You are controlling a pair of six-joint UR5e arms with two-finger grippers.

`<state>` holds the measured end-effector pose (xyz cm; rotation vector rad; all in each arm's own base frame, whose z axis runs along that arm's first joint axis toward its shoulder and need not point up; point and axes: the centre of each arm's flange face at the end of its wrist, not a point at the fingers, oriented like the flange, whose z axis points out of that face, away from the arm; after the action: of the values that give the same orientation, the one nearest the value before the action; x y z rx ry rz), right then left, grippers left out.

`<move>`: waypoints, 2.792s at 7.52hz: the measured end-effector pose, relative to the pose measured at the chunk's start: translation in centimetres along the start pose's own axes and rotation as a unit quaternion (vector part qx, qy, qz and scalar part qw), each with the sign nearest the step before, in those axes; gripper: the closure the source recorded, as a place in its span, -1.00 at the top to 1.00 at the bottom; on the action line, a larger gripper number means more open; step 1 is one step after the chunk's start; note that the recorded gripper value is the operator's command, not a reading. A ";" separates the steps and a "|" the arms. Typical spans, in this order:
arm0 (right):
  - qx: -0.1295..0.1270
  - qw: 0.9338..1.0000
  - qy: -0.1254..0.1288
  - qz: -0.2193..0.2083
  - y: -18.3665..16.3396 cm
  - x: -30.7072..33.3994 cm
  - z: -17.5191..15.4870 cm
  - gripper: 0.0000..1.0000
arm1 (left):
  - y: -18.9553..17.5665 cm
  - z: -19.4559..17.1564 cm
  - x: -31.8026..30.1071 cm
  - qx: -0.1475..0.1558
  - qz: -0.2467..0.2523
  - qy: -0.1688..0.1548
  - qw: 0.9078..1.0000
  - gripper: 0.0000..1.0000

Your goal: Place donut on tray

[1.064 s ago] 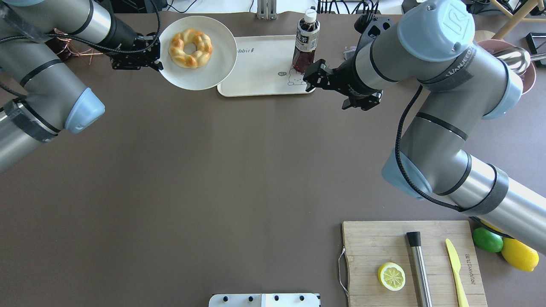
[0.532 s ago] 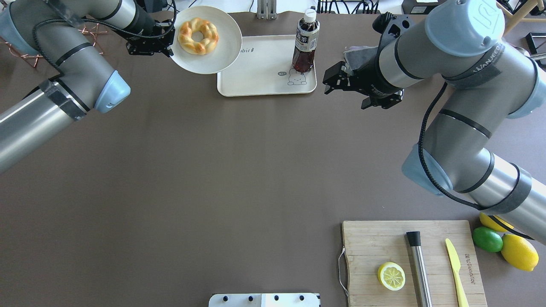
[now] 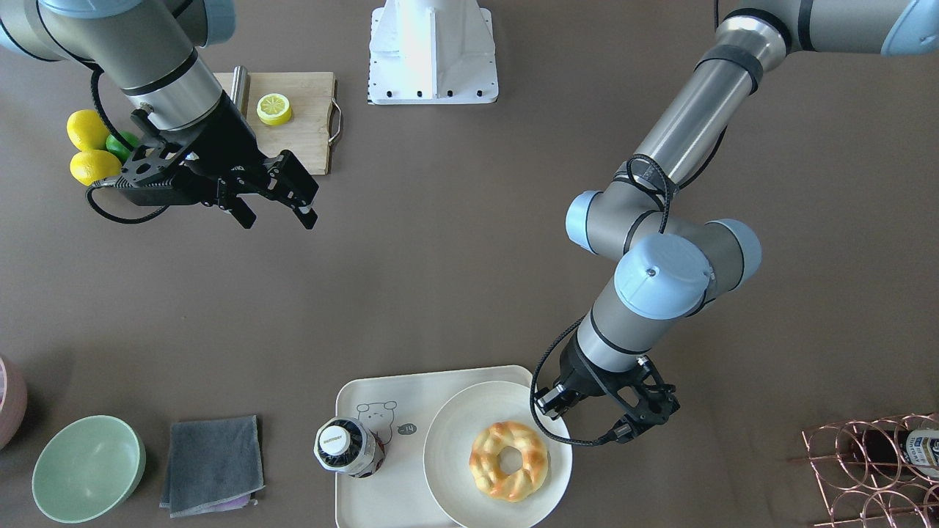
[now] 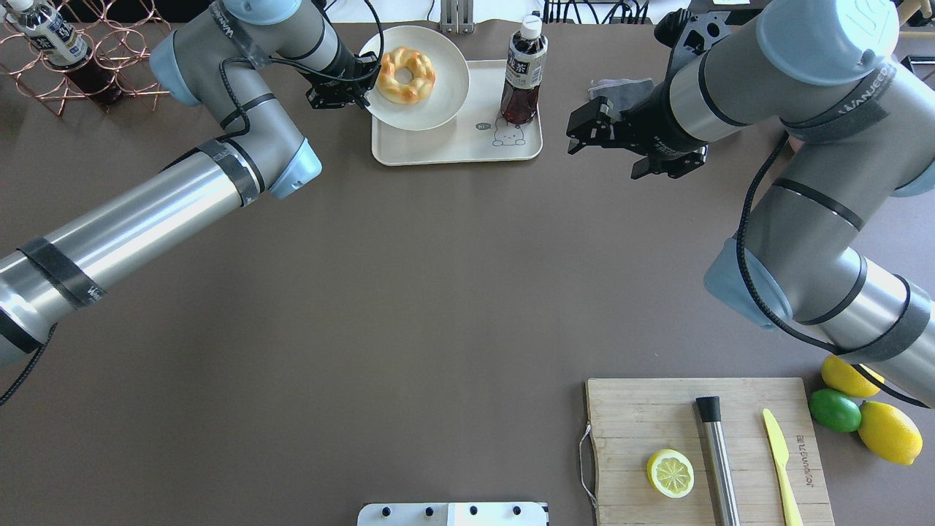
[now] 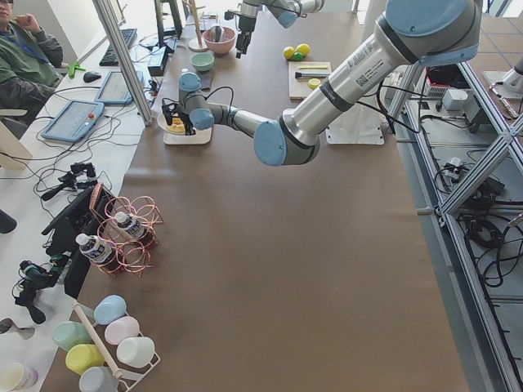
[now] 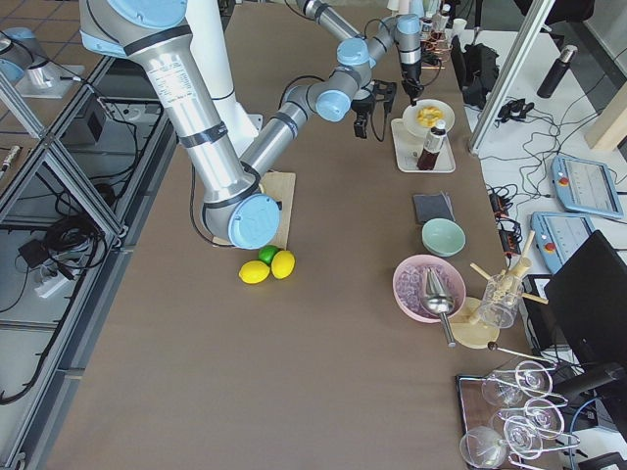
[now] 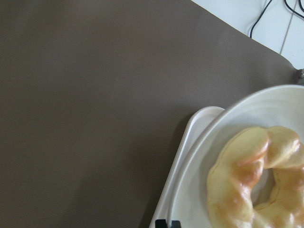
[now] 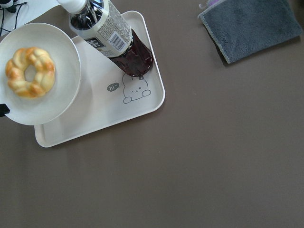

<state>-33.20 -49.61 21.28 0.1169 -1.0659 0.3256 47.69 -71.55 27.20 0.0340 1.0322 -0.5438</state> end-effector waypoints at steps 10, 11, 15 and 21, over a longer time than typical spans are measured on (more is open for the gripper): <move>0.003 1.000 0.011 -0.006 -0.8 0.6 0.4 1.00 | 3.2 0.6 -0.1 0.037 0.029 0.043 0.998 0.97; 0.006 1.000 0.024 -0.012 -2.1 1.7 0.8 1.00 | 1.7 -2.1 -2.6 0.022 0.041 0.049 0.998 0.97; -0.001 0.993 0.092 -0.073 -10.5 14.5 0.0 1.00 | -8.8 -16.0 -16.1 -0.015 0.147 0.009 0.989 0.97; -0.050 0.966 0.176 -0.182 -17.2 44.4 -15.7 1.00 | -21.1 -33.6 -35.1 -0.026 0.297 -0.120 0.947 0.96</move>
<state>5.01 -52.84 53.57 0.1555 -0.6884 -0.0417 -2.50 -66.03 43.18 0.2207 0.7449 0.0306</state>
